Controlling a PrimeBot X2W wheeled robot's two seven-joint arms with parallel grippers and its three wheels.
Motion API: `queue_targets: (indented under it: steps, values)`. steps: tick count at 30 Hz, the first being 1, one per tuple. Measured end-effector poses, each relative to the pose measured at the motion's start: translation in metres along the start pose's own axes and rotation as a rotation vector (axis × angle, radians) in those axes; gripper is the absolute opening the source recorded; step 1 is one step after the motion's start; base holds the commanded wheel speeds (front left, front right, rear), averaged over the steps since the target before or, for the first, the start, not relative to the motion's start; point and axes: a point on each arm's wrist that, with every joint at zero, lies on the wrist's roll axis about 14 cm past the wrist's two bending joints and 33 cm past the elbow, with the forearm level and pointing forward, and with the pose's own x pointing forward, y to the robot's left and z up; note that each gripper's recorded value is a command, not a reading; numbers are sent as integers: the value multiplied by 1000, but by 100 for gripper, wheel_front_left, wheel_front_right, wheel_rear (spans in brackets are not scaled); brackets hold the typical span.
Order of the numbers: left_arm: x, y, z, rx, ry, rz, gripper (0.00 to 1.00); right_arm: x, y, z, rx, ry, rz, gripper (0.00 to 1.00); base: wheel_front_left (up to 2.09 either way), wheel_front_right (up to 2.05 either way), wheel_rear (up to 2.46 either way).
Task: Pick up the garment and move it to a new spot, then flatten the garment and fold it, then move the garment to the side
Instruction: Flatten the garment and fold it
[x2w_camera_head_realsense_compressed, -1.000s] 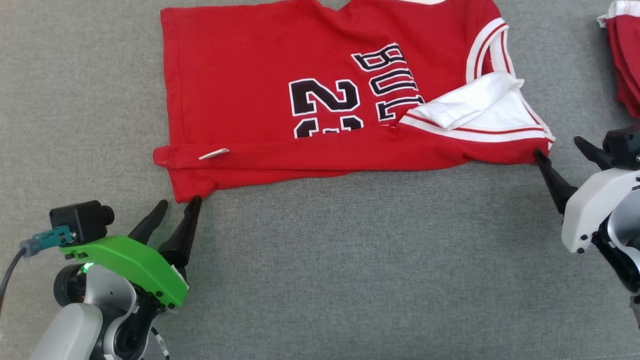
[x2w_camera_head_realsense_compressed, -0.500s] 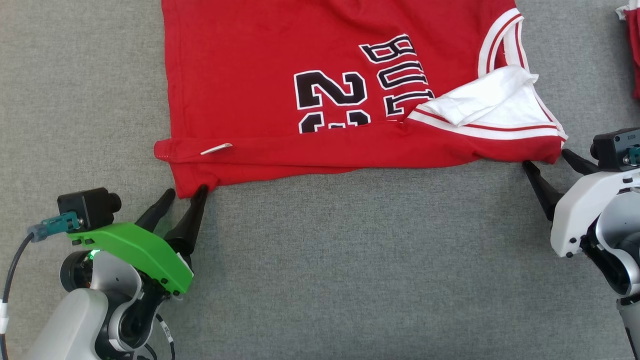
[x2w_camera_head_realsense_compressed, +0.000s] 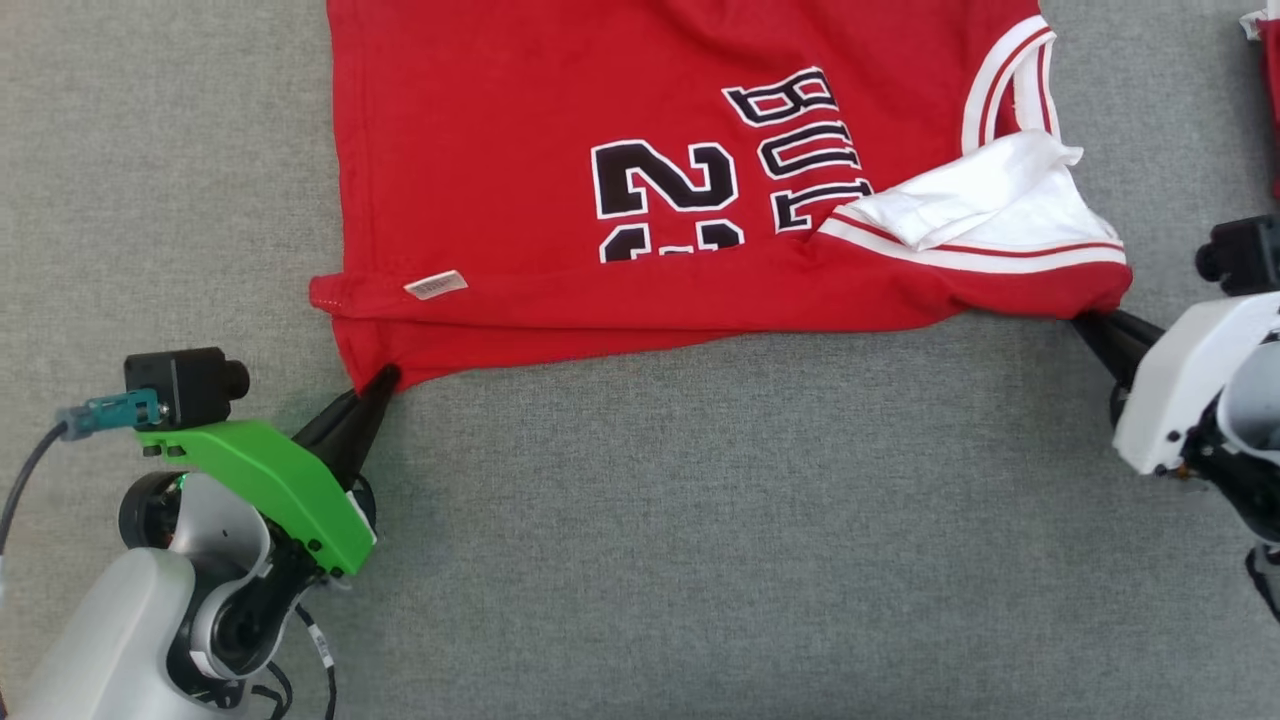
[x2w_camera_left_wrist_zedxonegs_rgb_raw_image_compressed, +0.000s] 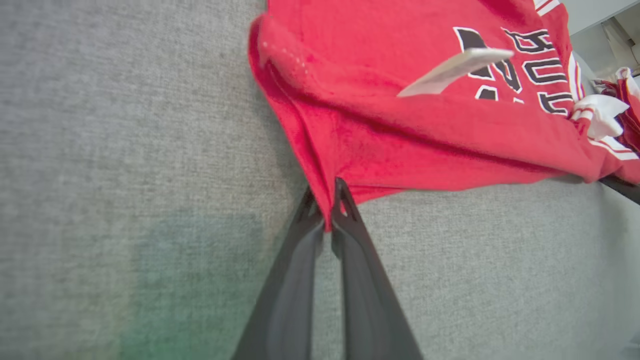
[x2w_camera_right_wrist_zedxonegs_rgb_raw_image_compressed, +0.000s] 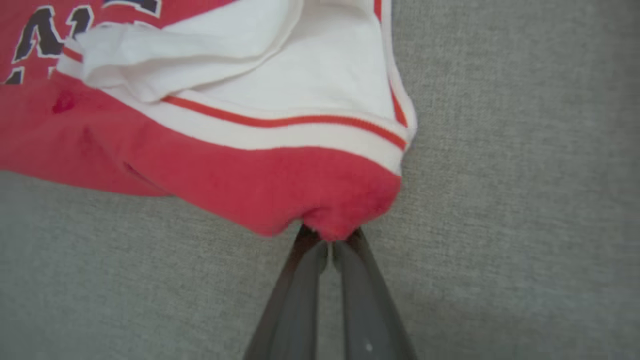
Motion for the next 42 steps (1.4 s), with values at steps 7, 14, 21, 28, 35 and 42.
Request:
queue_targets:
  steps: [7, 14, 21, 28, 35, 42]
  values:
    - [-29, -26, 5, 27, 42, -122, 0, -41, -23, 20, 68, 12, -8, 0, 0, 0, 0]
    - [-69, -46, -17, -36, 98, -204, 0, -92, -30, -7, 171, 96, -7, 0, 0, 0, 0]
    - [-84, -36, -56, -107, 164, -166, 14, -113, -11, -63, 258, 215, 3, 0, 0, 0, 0]
    - [-84, -15, -77, -75, 165, -58, 100, -116, -23, -76, 171, 240, -91, 100, 0, 0, 0]
    - [-84, 25, -18, 95, -10, 116, 100, -123, -38, 31, -82, -19, -155, 100, 0, 0, 0]
    - [-21, 13, 68, 216, -174, 78, 100, -56, -13, 143, -298, -193, -115, 100, 0, 0, 0]
